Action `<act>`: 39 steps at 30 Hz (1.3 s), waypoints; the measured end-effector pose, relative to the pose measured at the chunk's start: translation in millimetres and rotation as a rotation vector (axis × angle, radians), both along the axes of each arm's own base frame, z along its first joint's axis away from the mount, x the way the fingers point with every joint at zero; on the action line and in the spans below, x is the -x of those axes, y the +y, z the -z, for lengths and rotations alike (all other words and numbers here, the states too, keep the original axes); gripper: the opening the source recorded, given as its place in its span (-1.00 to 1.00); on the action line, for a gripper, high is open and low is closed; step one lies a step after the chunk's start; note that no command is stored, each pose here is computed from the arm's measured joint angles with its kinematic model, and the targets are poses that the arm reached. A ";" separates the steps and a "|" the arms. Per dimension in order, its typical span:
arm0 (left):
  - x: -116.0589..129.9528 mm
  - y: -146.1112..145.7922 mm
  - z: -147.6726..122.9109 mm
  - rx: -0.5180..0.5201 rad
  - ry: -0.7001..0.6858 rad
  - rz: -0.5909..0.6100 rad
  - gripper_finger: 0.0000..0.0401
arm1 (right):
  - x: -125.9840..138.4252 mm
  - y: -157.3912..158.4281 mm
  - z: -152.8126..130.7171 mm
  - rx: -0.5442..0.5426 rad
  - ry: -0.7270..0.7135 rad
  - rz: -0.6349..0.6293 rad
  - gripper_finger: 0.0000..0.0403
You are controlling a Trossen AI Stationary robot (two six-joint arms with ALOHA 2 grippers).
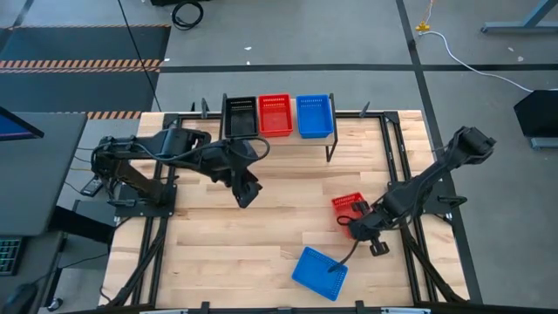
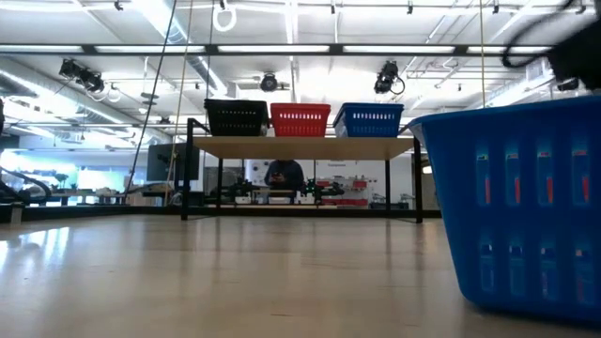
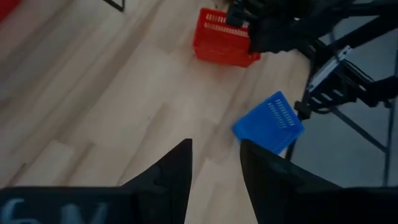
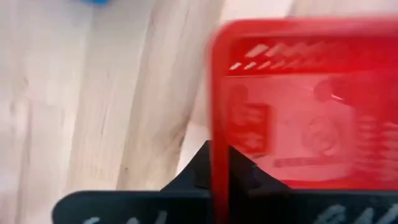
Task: Stack baskets on shelf by color
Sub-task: Stack the red bin on the stacked red bins on the shelf
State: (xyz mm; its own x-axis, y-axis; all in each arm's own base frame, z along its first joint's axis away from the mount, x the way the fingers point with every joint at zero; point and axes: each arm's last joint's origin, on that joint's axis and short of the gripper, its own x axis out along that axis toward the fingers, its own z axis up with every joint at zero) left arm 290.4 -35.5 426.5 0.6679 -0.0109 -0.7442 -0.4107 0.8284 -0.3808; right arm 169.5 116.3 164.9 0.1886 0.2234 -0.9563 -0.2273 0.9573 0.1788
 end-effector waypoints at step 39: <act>26.4 46.0 -68.3 -0.438 -0.171 -0.086 -0.30 | -197.0 -233.3 -205.2 0.325 -0.586 0.157 -0.98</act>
State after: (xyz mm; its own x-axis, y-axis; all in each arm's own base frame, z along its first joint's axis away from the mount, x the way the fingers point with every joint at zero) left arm 264.1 10.4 494.7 0.7658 0.3401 -0.5458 -0.4471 0.8916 -0.0716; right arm 366.5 -116.9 370.1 0.7021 -0.1294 -0.7003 -0.0535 0.9710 -0.2331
